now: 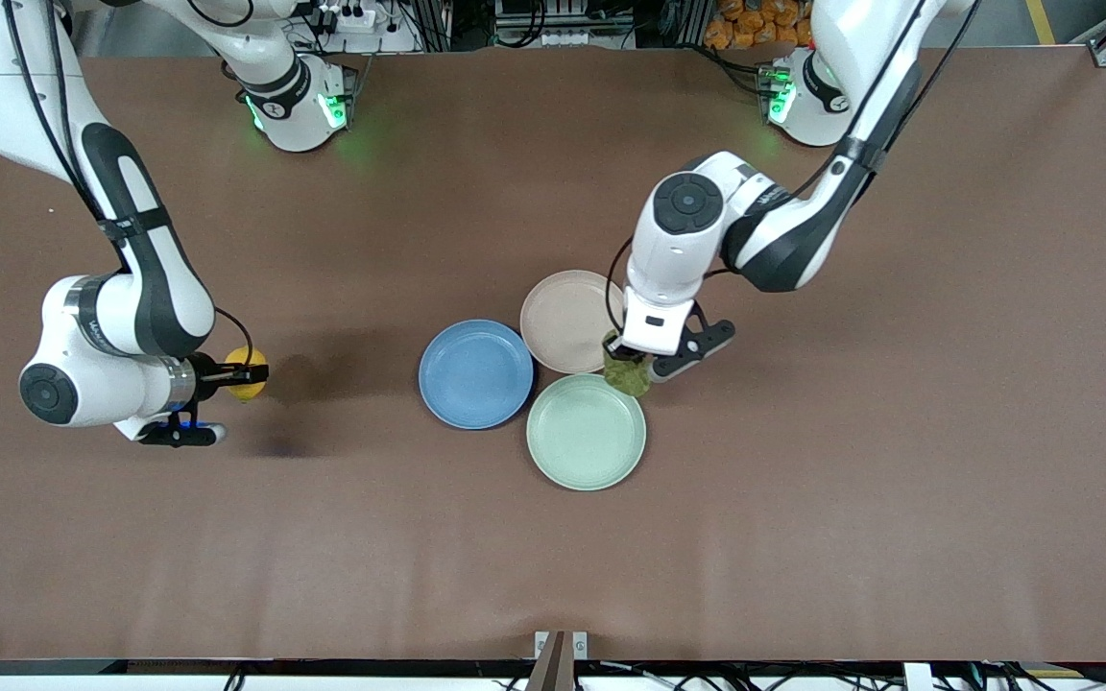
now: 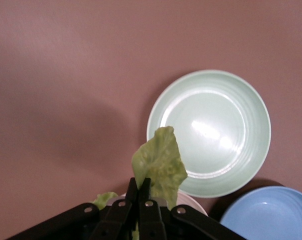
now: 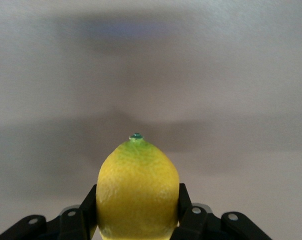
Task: Pick lemon and lettuce from blue and beige plates
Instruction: 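Lift the lemon with the right gripper while the left gripper lifts lettuce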
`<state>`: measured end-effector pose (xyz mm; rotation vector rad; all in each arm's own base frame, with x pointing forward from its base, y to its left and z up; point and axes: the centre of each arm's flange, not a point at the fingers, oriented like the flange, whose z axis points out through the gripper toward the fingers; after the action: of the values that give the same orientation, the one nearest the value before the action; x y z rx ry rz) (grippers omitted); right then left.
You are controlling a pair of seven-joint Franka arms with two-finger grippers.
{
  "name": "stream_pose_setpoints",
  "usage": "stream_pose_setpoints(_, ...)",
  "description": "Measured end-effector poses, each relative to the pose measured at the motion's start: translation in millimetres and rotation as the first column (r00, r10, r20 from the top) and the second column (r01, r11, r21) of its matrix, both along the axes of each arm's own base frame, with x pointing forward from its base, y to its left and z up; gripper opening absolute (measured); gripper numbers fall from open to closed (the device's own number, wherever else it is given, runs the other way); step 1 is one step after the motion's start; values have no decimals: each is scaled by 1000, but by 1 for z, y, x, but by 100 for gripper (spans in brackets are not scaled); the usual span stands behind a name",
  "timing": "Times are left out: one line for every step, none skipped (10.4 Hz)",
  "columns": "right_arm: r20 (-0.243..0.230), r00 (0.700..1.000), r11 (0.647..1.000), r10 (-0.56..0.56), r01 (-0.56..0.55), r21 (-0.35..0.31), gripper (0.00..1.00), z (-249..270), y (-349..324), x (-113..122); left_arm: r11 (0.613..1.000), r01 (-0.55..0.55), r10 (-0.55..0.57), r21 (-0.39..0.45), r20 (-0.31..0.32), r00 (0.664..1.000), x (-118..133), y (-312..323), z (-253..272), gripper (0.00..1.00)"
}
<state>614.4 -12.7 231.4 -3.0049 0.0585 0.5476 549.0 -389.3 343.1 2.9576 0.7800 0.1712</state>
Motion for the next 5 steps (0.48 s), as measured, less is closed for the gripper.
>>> stream_pose_setpoints(6, 1000, 1000, -7, 7, -7, 63, -7, -4, -8, 1000, 25, -25, 9, 6, 1000, 14, 17, 6, 3)
stream_pose_setpoints(7, 1000, 1000, -8, 9, -10, 63, -18, -5, -16, 998, 59, -59, 19, 13, 998, 28, 39, 11, 3)
stream_pose_setpoints(2, 1000, 1000, -8, 8, -12, 63, -27, -5, -24, 995, 91, -92, 29, 16, 996, 42, 61, 13, 3)
stream_pose_setpoints(-7, 1000, 1000, -9, 9, -12, 63, -33, -5, -29, 992, 120, -121, 40, 17, 993, 55, 85, 13, 3)
stream_pose_setpoints(-12, 1000, 1000, -10, 10, -13, 64, -35, -5, -31, 988, 146, -146, 52, 12, 989, 65, 108, 13, 3)
